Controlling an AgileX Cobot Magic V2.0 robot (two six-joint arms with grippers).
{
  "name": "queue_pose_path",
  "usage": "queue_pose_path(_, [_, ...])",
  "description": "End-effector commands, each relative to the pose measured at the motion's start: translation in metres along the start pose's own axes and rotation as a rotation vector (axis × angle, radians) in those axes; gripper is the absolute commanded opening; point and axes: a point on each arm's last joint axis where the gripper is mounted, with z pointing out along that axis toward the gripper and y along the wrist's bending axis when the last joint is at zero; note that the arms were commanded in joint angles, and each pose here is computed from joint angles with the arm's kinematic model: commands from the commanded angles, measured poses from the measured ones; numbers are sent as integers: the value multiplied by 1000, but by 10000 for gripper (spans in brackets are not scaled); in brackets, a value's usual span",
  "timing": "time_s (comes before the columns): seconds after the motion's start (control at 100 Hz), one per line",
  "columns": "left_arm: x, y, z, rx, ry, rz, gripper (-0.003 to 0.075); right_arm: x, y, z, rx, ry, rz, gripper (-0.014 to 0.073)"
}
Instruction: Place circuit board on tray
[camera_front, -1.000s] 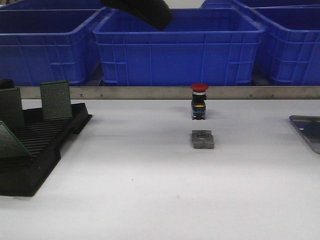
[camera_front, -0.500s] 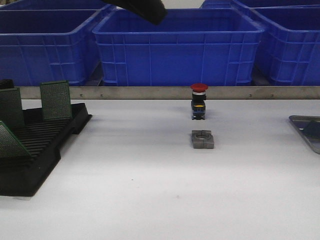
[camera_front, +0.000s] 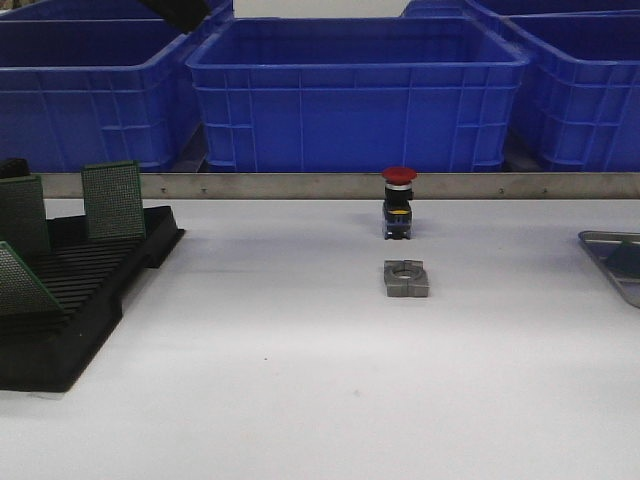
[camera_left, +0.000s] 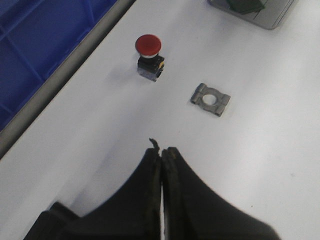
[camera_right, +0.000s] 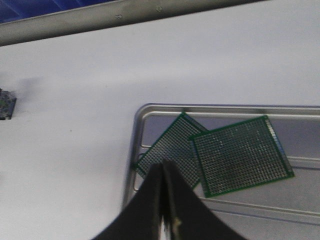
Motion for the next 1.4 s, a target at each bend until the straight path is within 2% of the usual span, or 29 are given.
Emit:
queue_pose_path(0.0, [-17,-1,-26,-102,-72,-39,-20,-18,17,-17,-21,-81,-54,-58])
queue_pose_path(0.42, [-13,10,-49,-361,-60,-304,-20,-26,60,-41,16,-190,-158,-58])
queue_pose_path(0.73, [-6,7,-64,-480,-129,-526,-20,-26,66,-67,41,-279,-108,-58])
queue_pose_path(1.04, [15,-16,-81,-567,-272,-570,-20,-14,71,-110,120,-394,-142,-58])
queue_pose_path(1.39, [53,-67,-118,-682,-516,-503,-20,12,86,-159,102,-527,-189,-58])
